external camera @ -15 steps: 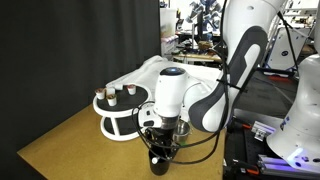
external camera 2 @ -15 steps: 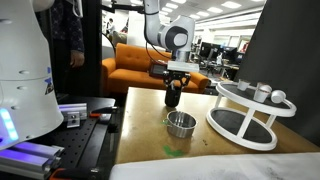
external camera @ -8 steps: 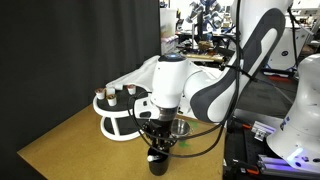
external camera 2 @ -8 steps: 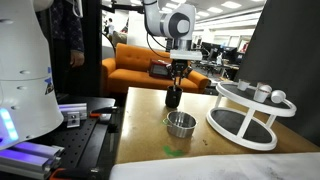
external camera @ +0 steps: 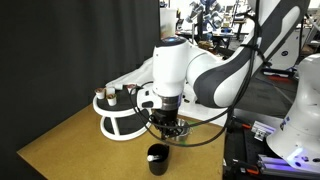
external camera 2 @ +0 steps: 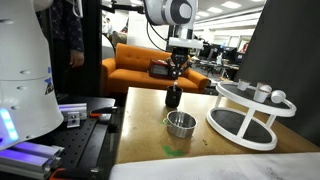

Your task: Put the black marker in the black mug cup

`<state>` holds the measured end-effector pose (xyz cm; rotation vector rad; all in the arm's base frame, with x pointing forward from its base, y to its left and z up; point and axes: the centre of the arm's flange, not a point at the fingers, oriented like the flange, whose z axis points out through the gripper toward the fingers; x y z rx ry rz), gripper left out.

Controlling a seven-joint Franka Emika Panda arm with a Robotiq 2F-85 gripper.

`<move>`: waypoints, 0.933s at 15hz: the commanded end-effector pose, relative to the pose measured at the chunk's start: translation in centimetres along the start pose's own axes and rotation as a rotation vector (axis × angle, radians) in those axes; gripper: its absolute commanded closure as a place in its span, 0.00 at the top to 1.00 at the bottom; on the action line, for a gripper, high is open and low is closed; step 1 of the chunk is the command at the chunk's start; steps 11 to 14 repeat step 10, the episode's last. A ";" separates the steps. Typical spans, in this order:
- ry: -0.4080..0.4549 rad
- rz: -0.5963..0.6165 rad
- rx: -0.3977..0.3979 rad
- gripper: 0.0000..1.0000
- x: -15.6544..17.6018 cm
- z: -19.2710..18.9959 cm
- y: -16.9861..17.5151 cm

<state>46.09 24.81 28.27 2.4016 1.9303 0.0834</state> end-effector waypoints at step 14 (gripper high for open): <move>-0.055 0.284 0.029 0.00 -5.0 -8.6 -1.8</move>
